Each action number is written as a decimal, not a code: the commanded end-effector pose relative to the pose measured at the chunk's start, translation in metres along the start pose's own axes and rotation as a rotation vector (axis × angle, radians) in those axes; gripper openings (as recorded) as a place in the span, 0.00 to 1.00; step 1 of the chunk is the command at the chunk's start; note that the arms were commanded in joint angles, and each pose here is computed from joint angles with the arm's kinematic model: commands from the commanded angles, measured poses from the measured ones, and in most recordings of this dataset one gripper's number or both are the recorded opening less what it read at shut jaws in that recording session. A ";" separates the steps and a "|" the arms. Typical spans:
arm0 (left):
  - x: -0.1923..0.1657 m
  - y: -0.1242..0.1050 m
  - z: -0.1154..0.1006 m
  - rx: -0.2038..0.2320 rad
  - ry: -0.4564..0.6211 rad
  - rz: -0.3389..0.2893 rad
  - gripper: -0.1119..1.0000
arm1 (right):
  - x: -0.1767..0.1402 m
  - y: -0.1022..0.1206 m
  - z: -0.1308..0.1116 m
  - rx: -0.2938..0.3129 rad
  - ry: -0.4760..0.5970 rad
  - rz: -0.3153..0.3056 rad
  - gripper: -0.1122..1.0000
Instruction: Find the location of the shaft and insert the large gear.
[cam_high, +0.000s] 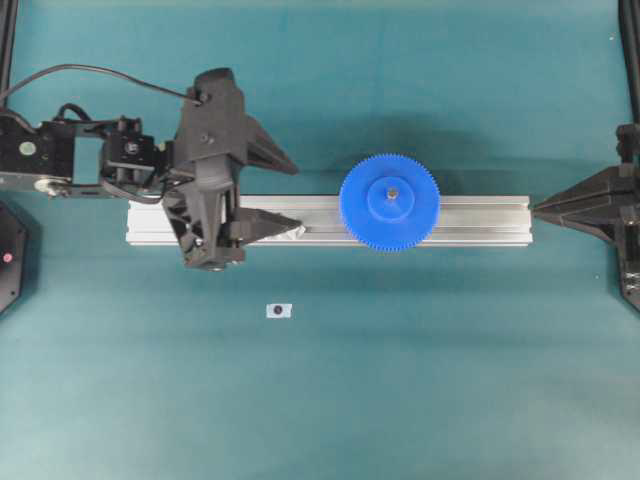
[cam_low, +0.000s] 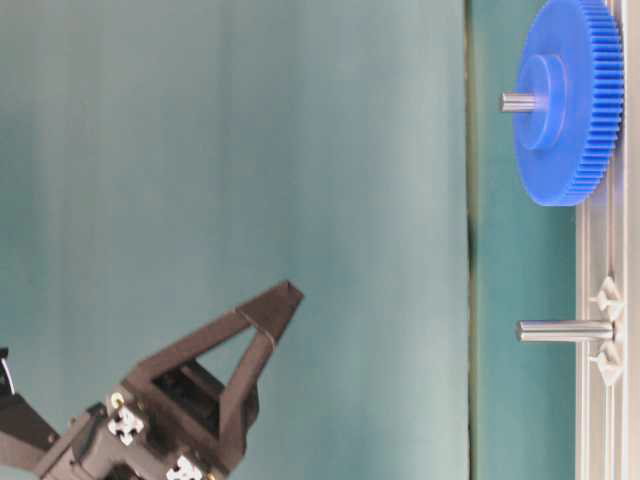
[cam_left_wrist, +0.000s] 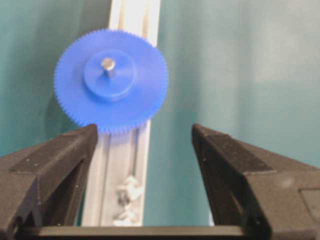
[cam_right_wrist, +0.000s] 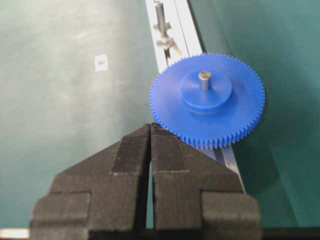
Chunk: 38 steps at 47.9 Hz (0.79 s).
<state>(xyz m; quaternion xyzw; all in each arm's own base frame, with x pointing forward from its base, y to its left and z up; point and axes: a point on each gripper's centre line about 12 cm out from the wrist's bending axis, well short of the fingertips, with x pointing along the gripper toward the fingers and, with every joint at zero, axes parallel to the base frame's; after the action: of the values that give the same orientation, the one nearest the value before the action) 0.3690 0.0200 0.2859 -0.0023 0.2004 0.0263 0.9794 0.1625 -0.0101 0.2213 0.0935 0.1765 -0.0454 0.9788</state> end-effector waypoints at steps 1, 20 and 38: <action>-0.007 -0.003 0.010 0.003 -0.040 -0.007 0.79 | 0.000 0.001 0.005 0.013 -0.012 0.001 0.11; -0.006 -0.005 0.006 0.002 -0.051 -0.013 0.79 | 0.000 0.000 0.004 0.013 -0.011 0.001 0.11; -0.004 -0.006 0.004 0.003 -0.043 -0.016 0.79 | 0.001 0.000 0.003 0.011 -0.009 0.000 0.11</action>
<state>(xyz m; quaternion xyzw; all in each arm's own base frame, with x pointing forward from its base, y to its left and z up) 0.3668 0.0153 0.2804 -0.0040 0.1958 0.0206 0.9804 0.1623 -0.0100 0.2201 0.0935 0.1780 -0.0455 0.9785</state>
